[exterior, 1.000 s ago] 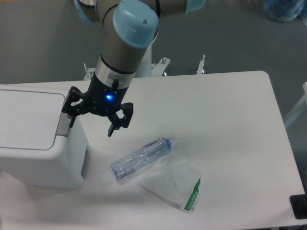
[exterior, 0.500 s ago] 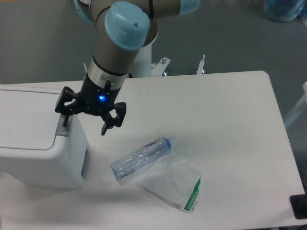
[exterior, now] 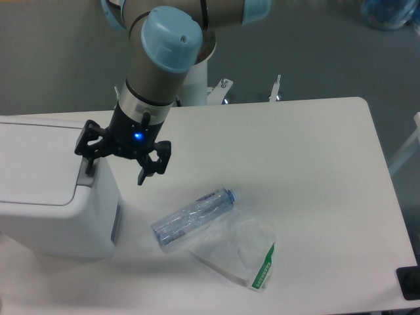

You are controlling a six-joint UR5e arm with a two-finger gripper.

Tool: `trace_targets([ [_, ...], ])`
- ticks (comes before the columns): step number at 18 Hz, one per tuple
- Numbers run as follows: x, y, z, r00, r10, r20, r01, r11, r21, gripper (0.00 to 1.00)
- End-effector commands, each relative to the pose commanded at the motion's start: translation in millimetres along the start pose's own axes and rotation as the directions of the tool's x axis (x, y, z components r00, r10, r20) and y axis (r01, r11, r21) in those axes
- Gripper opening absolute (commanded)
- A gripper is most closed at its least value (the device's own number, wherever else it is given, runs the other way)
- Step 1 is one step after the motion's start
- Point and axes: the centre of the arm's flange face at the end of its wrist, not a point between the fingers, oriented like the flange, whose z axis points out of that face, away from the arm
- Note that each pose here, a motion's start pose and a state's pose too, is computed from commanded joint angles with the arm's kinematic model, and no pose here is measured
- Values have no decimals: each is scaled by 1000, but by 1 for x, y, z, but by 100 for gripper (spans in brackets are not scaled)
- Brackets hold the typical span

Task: Open the trash can
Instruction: 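Hook the gripper finger under the lid edge and lift it open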

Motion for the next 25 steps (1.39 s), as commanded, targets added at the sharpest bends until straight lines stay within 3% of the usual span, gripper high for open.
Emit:
trace_targets([
  [25, -5, -2, -9, 1000, 11, 25, -12, 1000, 29, 100],
])
